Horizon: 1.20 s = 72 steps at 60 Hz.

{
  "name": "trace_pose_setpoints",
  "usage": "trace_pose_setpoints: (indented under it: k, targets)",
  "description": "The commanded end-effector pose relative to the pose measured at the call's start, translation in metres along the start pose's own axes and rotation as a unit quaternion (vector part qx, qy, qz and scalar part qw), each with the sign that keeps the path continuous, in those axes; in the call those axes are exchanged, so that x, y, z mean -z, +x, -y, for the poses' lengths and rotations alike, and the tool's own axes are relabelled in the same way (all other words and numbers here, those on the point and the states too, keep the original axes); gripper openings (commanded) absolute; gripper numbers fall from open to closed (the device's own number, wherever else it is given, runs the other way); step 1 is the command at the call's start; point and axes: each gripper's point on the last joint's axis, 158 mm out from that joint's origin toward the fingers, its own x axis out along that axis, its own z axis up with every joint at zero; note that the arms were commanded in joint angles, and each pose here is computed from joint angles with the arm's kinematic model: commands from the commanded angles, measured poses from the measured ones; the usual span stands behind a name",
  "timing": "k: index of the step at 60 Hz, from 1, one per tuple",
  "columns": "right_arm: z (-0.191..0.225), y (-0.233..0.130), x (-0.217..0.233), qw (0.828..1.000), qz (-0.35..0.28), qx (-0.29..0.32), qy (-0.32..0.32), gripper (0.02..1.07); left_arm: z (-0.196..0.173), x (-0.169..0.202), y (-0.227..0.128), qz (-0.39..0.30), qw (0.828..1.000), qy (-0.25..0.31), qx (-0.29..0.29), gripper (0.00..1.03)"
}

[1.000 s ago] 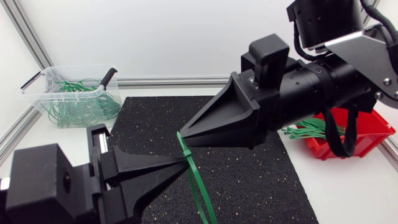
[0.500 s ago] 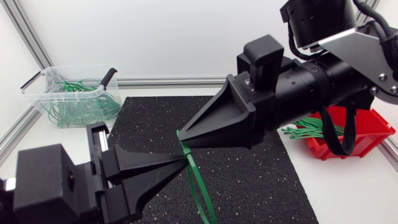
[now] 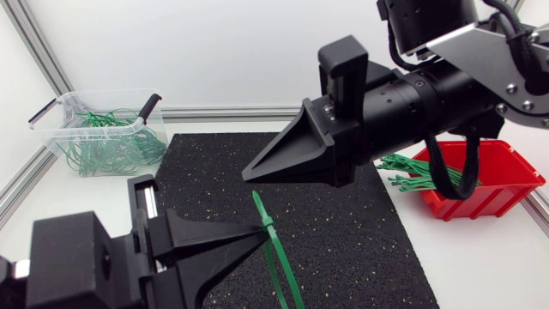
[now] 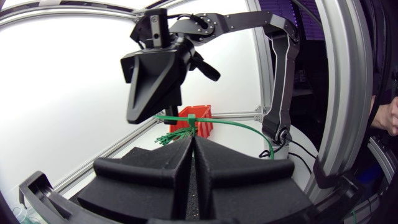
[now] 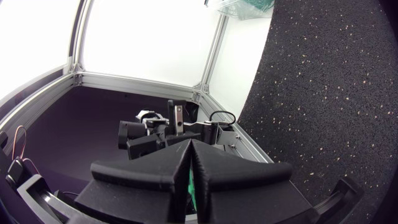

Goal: Take a green cable tie from the red box, thread the tail through the head to close it, then place it in the transparent bin on the left.

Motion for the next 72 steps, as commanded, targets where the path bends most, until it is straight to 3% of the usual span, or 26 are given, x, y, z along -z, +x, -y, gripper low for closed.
trace_pose_setpoints:
  k: [1, 13, 18, 25, 33, 69, 72]
  targets:
    - [0.008, 0.003, -0.011, 1.000, 0.003, 0.008, 0.006, 0.08, 0.006, -0.002, 0.003, 0.002, 1.000, 0.009, 0.007, 0.04]
    - [0.007, -0.003, -0.007, 1.000, 0.007, 0.006, 0.004, 0.08, 0.004, -0.001, 0.001, 0.000, 1.000, 0.010, 0.002, 0.04]
    - [0.005, -0.009, -0.010, 1.000, 0.011, 0.001, -0.001, 0.24, 0.003, 0.000, 0.000, 0.000, 1.000, 0.009, 0.000, 0.04]
    - [0.006, -0.012, -0.009, 1.000, 0.011, -0.005, -0.002, 0.32, -0.001, 0.001, 0.000, 0.001, 1.000, 0.007, -0.006, 0.04]
    - [0.003, -0.013, -0.003, 1.000, 0.002, -0.015, -0.011, 0.50, -0.007, 0.000, -0.002, 0.004, 1.000, 0.006, -0.016, 0.04]
    - [-0.004, -0.003, 0.032, 0.998, -0.056, -0.025, -0.031, 0.49, -0.019, 0.002, -0.001, -0.001, 0.999, 0.005, -0.032, 0.04]
    - [-0.004, -0.003, 0.033, 0.998, -0.056, -0.025, -0.033, 0.46, -0.019, 0.002, -0.001, -0.001, 0.999, 0.005, -0.032, 0.04]
